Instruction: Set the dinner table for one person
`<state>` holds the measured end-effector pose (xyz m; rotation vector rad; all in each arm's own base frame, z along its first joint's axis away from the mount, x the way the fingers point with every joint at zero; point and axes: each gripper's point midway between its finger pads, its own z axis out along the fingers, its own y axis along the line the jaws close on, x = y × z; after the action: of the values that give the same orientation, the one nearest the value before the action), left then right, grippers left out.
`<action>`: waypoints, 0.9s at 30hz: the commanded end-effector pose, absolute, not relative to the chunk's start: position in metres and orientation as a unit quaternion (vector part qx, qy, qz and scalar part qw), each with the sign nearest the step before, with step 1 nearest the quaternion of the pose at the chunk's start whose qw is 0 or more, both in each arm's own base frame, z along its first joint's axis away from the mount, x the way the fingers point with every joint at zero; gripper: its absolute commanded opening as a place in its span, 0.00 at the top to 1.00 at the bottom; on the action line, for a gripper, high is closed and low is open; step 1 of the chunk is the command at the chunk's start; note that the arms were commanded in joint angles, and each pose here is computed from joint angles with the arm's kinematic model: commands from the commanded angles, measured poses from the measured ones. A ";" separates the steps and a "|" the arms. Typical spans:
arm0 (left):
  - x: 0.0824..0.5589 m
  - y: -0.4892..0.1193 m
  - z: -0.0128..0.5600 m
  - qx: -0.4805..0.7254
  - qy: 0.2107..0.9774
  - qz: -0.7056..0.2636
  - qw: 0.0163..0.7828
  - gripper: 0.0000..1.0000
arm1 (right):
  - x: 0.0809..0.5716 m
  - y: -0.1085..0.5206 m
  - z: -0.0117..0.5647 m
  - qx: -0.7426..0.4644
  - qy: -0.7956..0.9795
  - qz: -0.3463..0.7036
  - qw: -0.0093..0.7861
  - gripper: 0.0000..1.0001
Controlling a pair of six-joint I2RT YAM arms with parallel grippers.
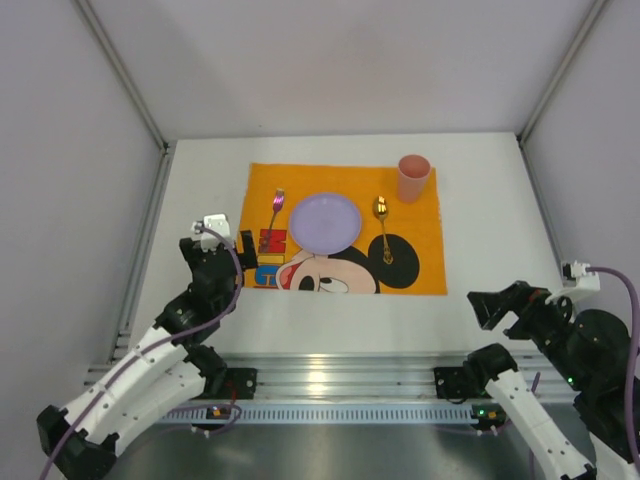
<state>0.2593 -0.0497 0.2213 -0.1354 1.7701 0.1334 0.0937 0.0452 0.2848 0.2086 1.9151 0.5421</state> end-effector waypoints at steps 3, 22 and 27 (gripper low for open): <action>0.297 -0.028 0.230 -0.099 0.726 0.062 0.678 0.01 | 0.100 0.040 0.294 0.085 0.805 0.208 0.550 0.00; 0.357 0.019 0.114 -0.103 0.705 0.051 0.700 0.02 | 0.115 0.052 0.299 0.052 0.833 0.197 0.515 0.00; 0.371 0.014 0.099 -0.075 0.710 0.043 0.698 0.02 | 0.132 0.048 0.321 0.056 0.831 0.171 0.526 0.00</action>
<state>0.3484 0.0265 0.0576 -0.1959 1.7649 0.1922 0.1205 0.0506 0.2906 0.1528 2.0623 0.4326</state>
